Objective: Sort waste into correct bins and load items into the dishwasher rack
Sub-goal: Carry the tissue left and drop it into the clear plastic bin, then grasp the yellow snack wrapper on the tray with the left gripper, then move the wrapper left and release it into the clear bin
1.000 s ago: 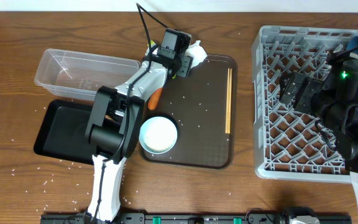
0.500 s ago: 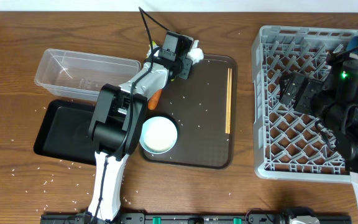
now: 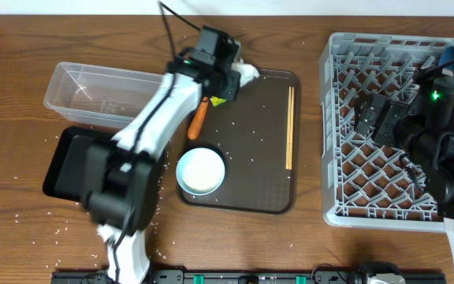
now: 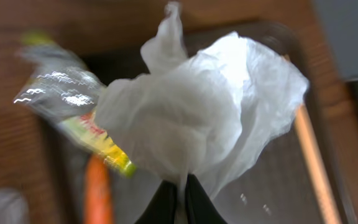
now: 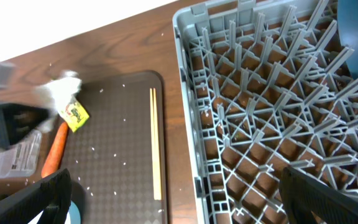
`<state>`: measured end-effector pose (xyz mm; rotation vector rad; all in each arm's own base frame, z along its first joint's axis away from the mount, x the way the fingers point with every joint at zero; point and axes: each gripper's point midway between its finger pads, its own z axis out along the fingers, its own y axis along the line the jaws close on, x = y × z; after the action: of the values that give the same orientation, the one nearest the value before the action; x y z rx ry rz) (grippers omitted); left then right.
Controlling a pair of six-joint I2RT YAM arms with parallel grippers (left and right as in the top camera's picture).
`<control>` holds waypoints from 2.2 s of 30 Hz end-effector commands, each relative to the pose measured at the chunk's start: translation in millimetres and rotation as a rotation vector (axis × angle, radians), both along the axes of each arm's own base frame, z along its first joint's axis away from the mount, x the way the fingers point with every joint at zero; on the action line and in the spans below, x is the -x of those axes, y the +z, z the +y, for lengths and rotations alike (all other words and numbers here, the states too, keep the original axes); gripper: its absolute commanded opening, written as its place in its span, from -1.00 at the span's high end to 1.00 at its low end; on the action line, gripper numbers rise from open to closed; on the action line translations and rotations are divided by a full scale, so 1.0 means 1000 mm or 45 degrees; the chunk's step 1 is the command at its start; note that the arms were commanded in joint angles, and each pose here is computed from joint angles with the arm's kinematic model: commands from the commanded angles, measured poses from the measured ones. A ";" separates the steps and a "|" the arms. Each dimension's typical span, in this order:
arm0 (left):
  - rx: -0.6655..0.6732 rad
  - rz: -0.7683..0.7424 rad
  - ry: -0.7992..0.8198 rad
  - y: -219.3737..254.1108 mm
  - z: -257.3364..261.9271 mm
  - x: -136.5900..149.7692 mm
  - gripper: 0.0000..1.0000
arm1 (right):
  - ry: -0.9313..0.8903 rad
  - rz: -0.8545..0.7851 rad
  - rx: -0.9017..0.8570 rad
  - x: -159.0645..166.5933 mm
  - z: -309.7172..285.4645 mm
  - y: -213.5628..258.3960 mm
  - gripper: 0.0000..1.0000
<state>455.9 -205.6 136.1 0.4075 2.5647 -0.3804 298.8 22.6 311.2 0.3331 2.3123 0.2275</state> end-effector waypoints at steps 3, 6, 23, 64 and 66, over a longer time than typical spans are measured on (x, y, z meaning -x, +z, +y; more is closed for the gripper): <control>-0.140 -0.058 0.178 0.048 0.050 0.017 0.87 | -0.013 -0.001 -0.010 0.000 -0.001 0.000 -0.98; -0.305 -0.041 0.451 0.057 0.104 0.027 0.88 | -0.013 -0.001 -0.011 0.000 -0.001 0.000 -0.98; -0.305 0.318 0.873 0.016 0.206 0.055 0.85 | -0.011 0.003 -0.011 0.001 -0.001 0.000 -0.99; -0.212 -0.156 0.189 -0.118 0.033 -0.085 -0.50 | 0.026 0.025 -0.045 0.003 0.006 -0.003 -0.99; -0.211 -0.160 0.188 -0.126 0.031 -0.087 -0.49 | 0.026 0.031 -0.045 0.002 0.006 -0.004 -0.98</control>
<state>542.6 -176.4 28.9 0.2739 2.4741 -0.1186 295.7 29.3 308.6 0.3161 2.3336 0.2710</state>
